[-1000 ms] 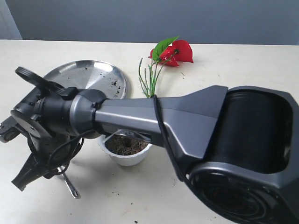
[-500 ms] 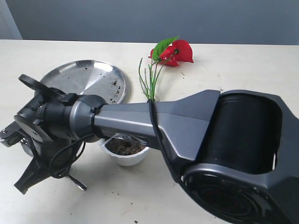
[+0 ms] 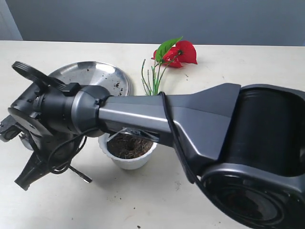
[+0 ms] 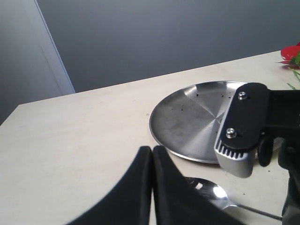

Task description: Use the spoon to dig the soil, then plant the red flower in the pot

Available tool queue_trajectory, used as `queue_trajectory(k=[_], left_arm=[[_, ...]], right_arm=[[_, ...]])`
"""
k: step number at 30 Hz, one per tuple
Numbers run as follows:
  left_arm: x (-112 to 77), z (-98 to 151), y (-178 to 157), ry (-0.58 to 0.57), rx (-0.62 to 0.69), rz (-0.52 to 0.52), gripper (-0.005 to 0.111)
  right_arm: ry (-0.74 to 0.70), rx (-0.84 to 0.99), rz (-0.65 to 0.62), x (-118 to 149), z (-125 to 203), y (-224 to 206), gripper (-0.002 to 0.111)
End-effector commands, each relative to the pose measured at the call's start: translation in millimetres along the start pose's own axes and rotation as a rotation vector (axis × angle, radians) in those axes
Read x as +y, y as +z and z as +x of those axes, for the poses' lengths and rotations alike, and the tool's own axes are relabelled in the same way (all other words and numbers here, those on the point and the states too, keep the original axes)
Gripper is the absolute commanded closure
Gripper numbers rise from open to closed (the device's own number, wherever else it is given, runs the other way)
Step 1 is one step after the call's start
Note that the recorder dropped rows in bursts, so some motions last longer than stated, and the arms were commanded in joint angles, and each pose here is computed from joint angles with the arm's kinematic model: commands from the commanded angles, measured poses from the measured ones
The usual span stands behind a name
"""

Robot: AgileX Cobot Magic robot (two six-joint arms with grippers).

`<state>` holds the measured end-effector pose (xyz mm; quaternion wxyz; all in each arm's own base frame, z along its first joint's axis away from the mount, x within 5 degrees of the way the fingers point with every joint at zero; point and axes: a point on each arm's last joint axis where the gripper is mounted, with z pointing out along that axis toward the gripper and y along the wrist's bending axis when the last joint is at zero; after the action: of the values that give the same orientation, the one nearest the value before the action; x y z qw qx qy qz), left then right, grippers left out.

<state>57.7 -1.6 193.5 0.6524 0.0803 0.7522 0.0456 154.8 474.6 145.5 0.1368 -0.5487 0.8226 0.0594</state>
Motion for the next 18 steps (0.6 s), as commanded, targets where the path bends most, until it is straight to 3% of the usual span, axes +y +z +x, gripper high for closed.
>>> queue_trajectory(k=[1,5,12,15,18], left_arm=[[-0.1,0,0,-0.004,-0.007,0.0,0.106],[-0.1,0,0,-0.004,-0.007,0.0,0.106],[-0.1,0,0,-0.004,-0.007,0.0,0.106],[-0.1,0,0,-0.004,-0.007,0.0,0.106],[-0.1,0,0,-0.004,-0.009,0.0,0.106]], right_arm=[[-0.059,-0.008,0.094,-11,-2,-26,0.109],[-0.133,-0.06,0.259,-29,-7,-69,0.109],[-0.17,-0.302,0.364,-43,-17,-154,0.109],[-0.258,-0.23,0.512,-56,-10,-171,0.109],[-0.457,-0.04,0.637,-66,-1,-174,0.109]])
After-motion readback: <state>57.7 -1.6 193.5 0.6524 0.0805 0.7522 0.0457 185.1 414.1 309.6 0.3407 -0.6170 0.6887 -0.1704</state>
